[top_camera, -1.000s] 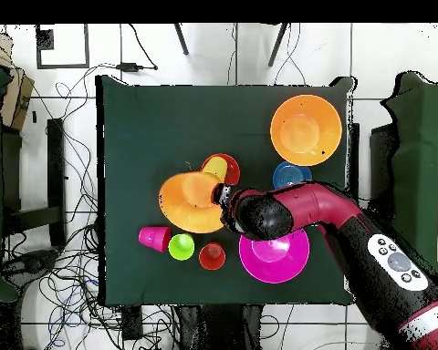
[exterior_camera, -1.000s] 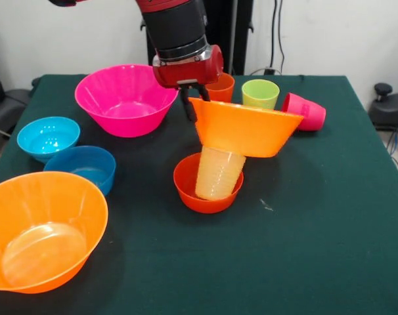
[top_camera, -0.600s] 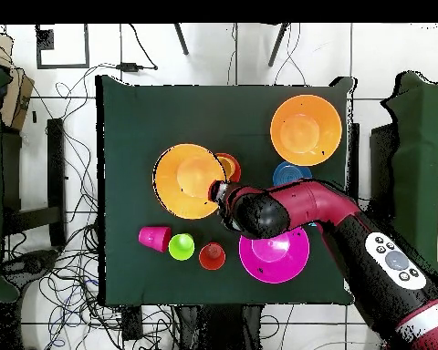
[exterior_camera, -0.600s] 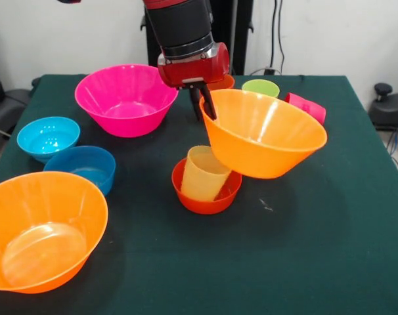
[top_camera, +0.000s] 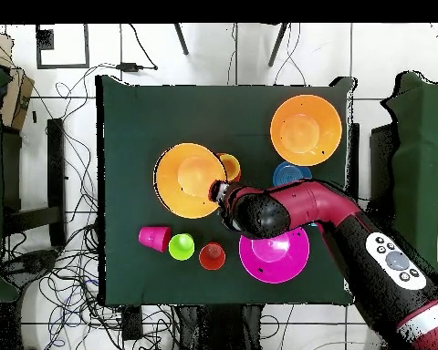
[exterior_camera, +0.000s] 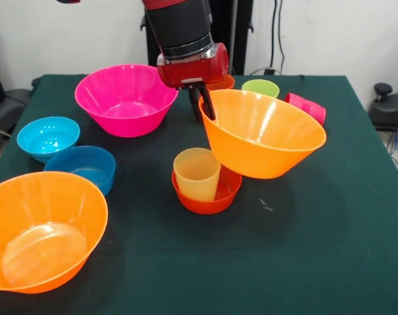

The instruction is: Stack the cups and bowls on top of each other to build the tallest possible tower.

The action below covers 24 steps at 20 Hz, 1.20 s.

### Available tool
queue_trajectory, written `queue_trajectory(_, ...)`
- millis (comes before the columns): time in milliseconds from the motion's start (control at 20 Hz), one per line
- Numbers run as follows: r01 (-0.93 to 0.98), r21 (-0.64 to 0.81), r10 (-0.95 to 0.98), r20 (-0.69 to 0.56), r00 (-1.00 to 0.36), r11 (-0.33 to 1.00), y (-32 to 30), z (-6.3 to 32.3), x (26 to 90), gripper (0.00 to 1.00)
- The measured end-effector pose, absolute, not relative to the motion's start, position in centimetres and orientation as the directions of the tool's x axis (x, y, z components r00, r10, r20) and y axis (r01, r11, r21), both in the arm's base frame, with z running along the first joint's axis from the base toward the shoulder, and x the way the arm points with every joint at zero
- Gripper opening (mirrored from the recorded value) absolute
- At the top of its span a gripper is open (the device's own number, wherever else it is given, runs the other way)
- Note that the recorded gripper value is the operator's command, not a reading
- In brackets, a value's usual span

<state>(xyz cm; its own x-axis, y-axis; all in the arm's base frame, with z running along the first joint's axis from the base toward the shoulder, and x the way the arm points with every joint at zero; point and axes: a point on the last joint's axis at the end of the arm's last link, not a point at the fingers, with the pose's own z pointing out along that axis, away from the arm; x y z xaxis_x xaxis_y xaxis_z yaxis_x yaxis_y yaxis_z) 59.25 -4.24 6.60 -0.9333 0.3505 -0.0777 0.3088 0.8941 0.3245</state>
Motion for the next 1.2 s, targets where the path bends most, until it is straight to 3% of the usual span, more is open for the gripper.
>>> queue_trajectory(1200, 0.405, 0.337, 0.454, -0.077, -0.888, 0.850, -8.3, 7.6, 62.1, 0.00)
